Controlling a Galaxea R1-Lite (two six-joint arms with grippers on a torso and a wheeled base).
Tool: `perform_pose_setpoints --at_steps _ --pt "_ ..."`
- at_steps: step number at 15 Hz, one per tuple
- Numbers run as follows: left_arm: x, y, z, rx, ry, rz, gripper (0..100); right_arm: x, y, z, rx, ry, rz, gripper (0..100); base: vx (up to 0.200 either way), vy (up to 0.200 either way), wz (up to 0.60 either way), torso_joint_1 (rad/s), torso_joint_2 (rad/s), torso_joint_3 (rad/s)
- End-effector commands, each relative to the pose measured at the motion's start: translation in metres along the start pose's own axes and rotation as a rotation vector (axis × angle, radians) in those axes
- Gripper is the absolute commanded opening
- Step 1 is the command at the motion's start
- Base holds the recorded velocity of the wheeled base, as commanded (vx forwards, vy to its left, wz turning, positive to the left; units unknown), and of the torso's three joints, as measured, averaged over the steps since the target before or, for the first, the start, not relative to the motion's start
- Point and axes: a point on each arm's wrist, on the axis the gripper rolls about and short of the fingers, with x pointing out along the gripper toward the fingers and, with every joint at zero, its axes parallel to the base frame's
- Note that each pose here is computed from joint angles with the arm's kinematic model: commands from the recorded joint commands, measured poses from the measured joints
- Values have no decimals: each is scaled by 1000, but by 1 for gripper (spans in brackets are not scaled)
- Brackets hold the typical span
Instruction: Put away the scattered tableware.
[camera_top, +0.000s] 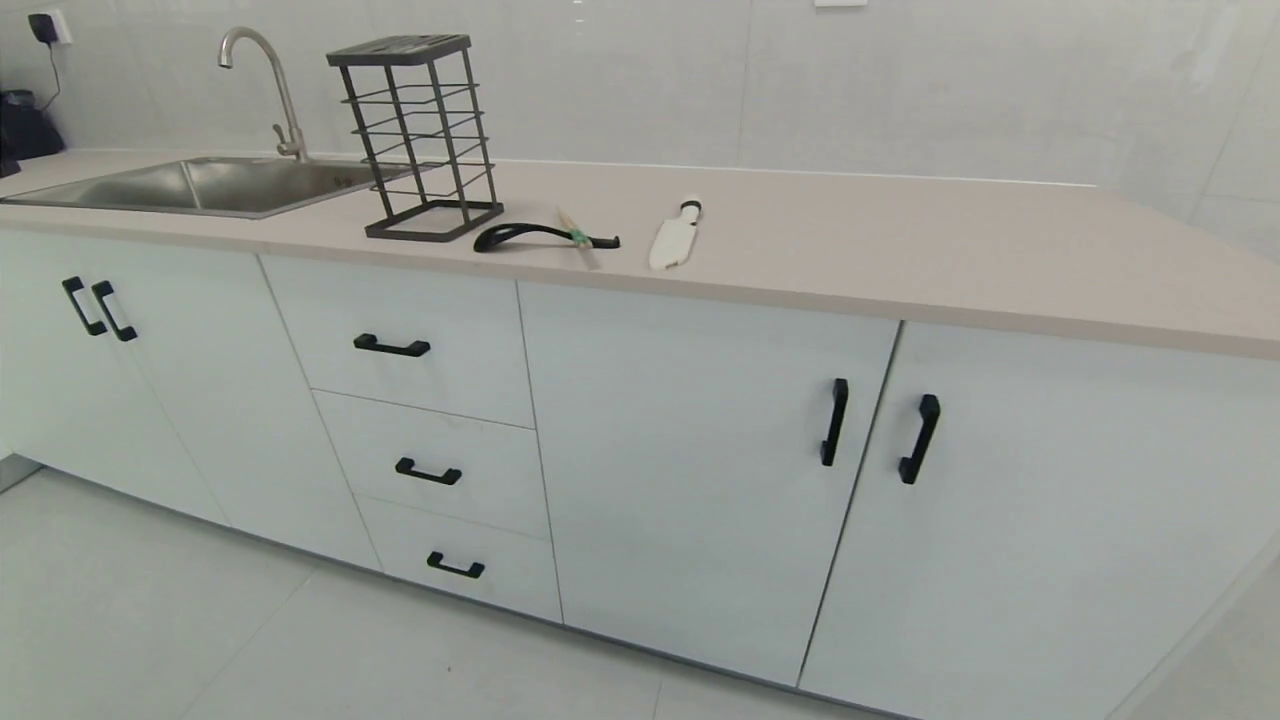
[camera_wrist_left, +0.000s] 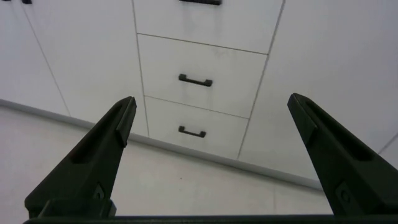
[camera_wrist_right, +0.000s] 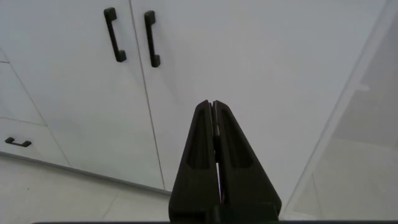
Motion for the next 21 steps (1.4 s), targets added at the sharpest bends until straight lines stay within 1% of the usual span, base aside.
perform_pose_setpoints --at_steps 1,3,6,9,12,16,21 --pt "0 0 0 -1 0 1 100 0 0 0 0 1 2 0 200 200 0 2 2 -2" --pt "0 0 0 -1 0 1 100 0 0 0 0 1 2 0 200 200 0 0 0 5" --pt "0 0 0 -1 0 1 100 0 0 0 0 1 0 0 200 0 0 6 4 4" --pt "0 0 0 -1 0 1 100 0 0 0 0 1 0 0 200 200 0 2 -1 4" --pt "0 0 0 -1 -1 5 100 0 0 0 0 1 0 0 0 200 0 6 4 1" --pt "0 0 0 -2 -1 7 100 0 0 0 -2 1 0 0 0 0 0 0 0 0" --pt "0 0 0 -4 -1 5 100 0 0 0 -2 1 0 0 -200 0 0 4 6 4"
